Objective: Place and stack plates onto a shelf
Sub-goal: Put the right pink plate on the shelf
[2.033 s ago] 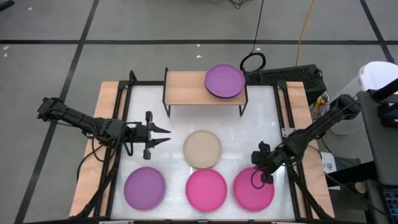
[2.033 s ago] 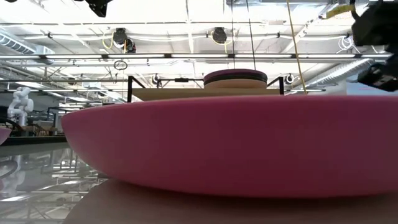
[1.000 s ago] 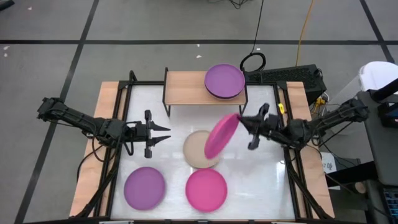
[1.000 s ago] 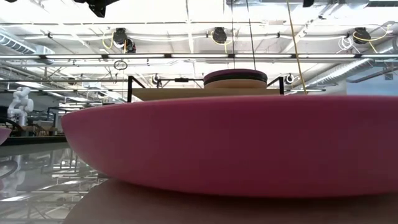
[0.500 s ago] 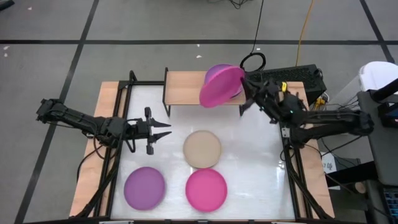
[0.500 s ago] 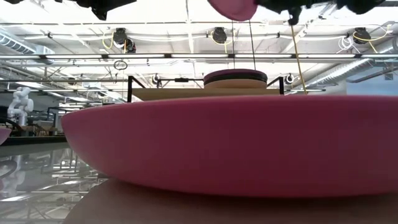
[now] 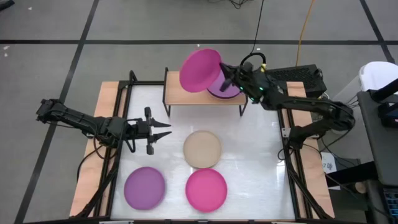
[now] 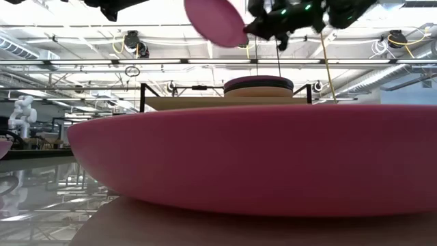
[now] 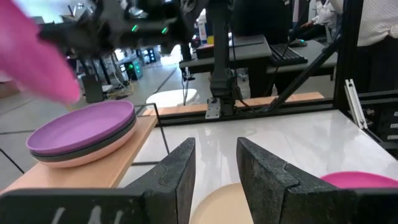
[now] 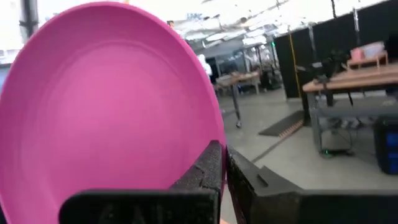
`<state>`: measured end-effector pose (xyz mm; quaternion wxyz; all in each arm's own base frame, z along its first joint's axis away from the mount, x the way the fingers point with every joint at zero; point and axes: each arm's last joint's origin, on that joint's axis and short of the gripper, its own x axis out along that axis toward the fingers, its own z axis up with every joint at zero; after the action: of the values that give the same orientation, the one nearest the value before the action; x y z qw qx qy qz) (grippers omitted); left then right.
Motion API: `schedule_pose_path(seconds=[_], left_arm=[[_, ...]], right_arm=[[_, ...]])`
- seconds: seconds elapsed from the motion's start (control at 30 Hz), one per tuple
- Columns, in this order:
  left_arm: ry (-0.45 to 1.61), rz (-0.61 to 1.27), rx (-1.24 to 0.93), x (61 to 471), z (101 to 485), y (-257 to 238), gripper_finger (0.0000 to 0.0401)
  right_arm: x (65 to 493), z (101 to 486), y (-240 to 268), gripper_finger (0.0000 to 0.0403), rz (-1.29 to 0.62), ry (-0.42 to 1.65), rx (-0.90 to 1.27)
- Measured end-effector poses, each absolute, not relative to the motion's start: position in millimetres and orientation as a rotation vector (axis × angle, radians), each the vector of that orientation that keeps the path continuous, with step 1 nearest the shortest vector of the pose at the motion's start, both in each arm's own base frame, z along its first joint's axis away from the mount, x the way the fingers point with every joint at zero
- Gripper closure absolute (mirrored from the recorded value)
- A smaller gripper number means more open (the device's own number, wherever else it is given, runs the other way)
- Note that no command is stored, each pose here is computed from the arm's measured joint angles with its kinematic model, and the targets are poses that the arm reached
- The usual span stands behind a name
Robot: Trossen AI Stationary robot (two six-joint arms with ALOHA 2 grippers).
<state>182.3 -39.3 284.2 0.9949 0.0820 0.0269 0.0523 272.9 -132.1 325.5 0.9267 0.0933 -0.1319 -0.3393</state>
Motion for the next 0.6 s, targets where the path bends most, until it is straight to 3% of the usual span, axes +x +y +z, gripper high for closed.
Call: schedule_pose_path(seconds=[0.33,0.6], left_arm=[[0.033,0.106,0.186,182,286,-39,0.0279],[0.032,0.105,0.190,182,287,-39,0.0279]], right_arm=[[320,291,-191,0.0403,-0.629,-0.140,0.316],[335,259,-207,0.0403,-0.605,-0.051,0.329]])
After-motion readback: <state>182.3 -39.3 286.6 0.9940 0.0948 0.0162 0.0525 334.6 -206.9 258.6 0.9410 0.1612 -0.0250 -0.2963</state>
